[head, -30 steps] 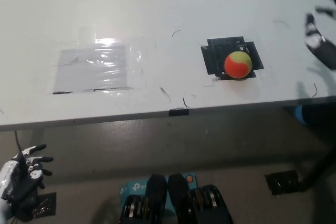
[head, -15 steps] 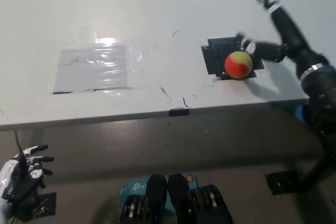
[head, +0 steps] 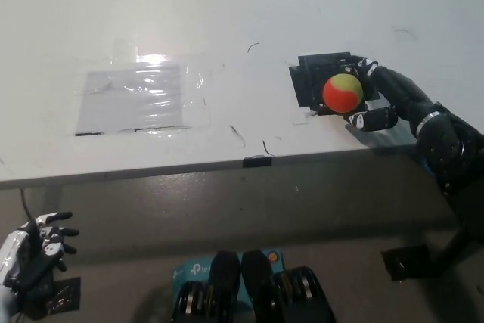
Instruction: The robot uses right hand to squeeze a small tennis ball placed on the black area of the table
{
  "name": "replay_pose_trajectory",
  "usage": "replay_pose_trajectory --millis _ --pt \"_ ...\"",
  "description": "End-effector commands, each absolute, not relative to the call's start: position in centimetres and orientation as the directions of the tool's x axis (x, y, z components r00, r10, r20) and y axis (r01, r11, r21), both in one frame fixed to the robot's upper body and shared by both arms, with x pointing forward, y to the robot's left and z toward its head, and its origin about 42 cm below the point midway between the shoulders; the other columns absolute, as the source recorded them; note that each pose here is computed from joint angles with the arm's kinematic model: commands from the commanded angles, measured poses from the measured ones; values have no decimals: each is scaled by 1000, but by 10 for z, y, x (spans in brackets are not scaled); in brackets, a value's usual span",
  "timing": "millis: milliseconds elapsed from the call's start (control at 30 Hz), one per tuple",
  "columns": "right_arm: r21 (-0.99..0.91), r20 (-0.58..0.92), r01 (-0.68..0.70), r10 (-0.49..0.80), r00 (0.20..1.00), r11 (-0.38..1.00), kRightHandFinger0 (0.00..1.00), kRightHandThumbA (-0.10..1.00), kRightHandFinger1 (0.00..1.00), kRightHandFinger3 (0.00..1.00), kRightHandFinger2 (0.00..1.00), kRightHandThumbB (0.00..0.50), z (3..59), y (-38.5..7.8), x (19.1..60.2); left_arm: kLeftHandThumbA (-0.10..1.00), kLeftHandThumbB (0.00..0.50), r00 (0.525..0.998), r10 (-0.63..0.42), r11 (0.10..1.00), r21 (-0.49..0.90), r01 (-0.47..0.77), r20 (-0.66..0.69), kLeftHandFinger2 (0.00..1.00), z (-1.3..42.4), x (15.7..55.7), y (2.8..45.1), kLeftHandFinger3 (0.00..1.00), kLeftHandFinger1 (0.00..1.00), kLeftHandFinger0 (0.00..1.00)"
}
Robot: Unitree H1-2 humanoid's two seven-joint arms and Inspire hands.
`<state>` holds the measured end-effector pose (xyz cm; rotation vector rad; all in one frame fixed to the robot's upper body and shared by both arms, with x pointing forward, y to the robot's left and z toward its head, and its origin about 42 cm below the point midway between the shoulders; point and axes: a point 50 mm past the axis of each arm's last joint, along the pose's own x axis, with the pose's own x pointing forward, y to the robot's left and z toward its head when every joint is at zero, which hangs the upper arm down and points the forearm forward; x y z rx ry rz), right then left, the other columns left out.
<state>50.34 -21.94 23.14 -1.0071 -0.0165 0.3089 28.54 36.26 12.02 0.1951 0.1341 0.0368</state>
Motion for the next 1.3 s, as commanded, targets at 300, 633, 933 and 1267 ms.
replay_pose_trajectory --millis 300,633,933,1267 --pt "-890 38 -154 406 913 428 1000 702 1000 1000 1000 434 292 -161 525 186 0 996 14 975 222 5 -86 577 132 292 364 705 450 329" --pt "-920 10 -146 392 920 365 1000 619 1000 1000 1000 447 286 -162 530 284 0 998 0 976 216 14 -62 526 142 303 361 640 403 303" --pt "-947 -79 -170 315 946 274 1000 564 1000 1000 1000 450 256 -200 535 135 0 999 -14 975 222 25 -51 596 143 300 359 721 440 317" --pt "-950 -68 -171 361 930 261 1000 621 1000 1000 1000 471 260 -185 532 124 0 998 -13 975 222 27 -67 603 142 300 358 748 466 360"
